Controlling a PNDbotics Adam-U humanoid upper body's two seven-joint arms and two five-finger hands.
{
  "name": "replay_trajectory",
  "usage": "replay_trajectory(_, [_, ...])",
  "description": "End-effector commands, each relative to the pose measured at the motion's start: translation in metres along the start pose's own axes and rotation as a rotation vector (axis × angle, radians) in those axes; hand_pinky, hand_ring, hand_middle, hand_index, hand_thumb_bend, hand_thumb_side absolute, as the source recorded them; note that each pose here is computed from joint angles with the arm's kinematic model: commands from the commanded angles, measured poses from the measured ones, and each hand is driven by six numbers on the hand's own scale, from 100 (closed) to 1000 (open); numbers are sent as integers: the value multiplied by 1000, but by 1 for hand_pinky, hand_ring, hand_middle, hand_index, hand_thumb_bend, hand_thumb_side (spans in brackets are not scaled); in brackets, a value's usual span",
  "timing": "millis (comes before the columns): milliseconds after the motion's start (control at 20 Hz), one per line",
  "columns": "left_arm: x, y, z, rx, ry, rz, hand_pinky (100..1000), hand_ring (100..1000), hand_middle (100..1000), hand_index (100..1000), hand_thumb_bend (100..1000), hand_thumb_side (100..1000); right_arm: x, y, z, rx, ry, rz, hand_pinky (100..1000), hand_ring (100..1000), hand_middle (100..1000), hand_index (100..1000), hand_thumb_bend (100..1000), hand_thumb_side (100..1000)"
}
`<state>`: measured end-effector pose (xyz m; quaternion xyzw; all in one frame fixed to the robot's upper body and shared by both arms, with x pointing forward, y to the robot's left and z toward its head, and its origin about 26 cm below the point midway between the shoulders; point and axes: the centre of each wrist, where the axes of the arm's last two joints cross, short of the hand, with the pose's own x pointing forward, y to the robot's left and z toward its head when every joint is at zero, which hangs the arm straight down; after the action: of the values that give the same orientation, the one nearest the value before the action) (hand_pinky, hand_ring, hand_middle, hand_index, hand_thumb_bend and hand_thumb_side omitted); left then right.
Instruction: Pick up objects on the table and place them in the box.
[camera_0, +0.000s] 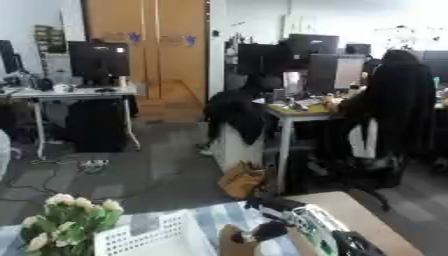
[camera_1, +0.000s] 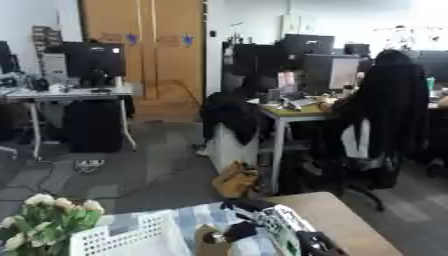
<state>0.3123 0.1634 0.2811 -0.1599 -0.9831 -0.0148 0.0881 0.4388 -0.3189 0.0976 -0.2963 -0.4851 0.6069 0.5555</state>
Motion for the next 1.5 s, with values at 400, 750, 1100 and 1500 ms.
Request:
replay_trajectory(400, [4, -2, -9, -7, -41, 8, 780, 971, 891, 988, 100, 833, -6, -1, 0, 28, 18, 19, 1000, 1000, 1000, 1000, 753, 816])
replay_trajectory(750, [5, -3, -10, -5, -45, 10, 779, 971, 891, 989, 100, 835, -8, 6, -1, 42, 25, 20, 1000, 1000, 1000, 1000, 752, 812])
replay_trajectory(1100, [5, -3, -11, -4, -50, 11, 778, 971, 891, 989, 100, 835, -12, 8, 0, 34, 25, 18, 1000, 1000, 1000, 1000, 623, 896])
replay_trajectory(1500, [5, -4, -12, -4, -53, 14, 778, 970, 891, 989, 100, 835, -17, 12, -1, 37, 39, 1, 1000, 1000, 1000, 1000, 609, 904])
